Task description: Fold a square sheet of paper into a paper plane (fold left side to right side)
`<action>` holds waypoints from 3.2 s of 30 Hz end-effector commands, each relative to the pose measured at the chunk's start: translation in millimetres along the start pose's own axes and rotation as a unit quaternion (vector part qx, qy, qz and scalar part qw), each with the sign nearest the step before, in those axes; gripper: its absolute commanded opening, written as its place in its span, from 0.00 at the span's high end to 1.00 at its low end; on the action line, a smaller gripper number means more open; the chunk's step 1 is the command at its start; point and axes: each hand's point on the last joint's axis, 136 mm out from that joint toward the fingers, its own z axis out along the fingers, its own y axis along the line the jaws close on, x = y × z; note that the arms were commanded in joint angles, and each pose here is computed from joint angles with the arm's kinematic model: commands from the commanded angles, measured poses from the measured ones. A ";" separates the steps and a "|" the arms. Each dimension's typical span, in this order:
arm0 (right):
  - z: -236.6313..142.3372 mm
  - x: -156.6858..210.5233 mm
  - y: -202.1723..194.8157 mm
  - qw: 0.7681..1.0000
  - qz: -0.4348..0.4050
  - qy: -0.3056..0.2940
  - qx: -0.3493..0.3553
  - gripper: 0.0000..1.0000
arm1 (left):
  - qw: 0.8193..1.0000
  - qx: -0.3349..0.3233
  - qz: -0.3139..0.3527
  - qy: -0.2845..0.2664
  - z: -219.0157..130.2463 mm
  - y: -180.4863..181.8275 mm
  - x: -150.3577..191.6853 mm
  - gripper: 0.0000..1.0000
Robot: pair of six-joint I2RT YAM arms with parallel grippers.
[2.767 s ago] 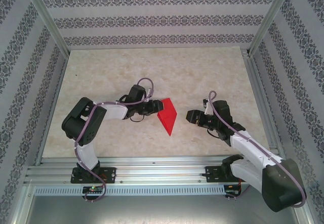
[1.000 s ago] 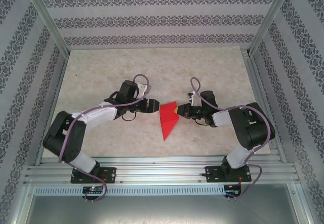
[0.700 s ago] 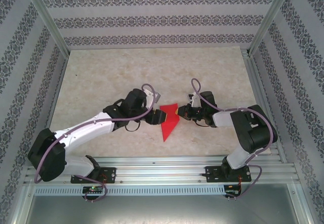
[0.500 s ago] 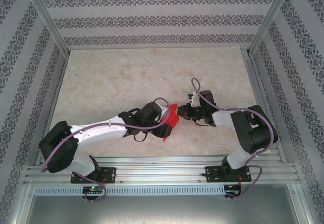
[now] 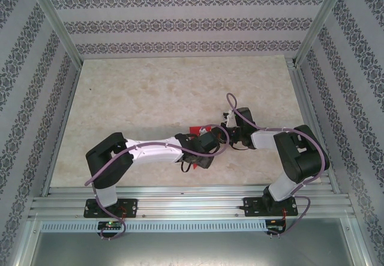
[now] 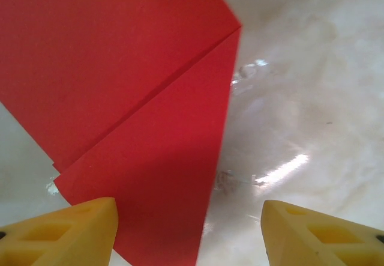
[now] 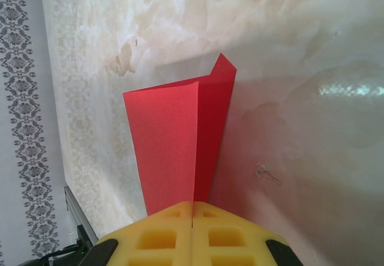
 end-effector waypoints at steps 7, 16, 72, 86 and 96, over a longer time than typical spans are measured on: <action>1.0 -5.0 11.6 1.000 -0.016 -0.005 -0.004 0.99 | 0.999 -0.048 -0.007 0.021 15.1 8.1 7.8 0.39; 1.7 -4.3 8.0 1.000 -0.020 -0.001 0.011 0.98 | 0.998 -0.050 -0.005 0.025 20.2 7.6 9.4 0.52; -20.1 -9.2 8.1 0.999 -0.032 -0.014 0.041 0.72 | 1.000 -0.009 -0.009 0.003 7.1 -8.1 -8.7 0.86; -52.5 -1.0 7.7 0.997 -0.051 -0.057 0.020 0.39 | 0.976 0.183 -0.115 -0.030 -4.2 -10.2 -27.0 0.87; -23.8 15.6 13.4 0.997 -0.063 -0.033 0.014 0.35 | 0.954 0.246 -0.169 -0.029 2.5 -4.1 -26.0 0.89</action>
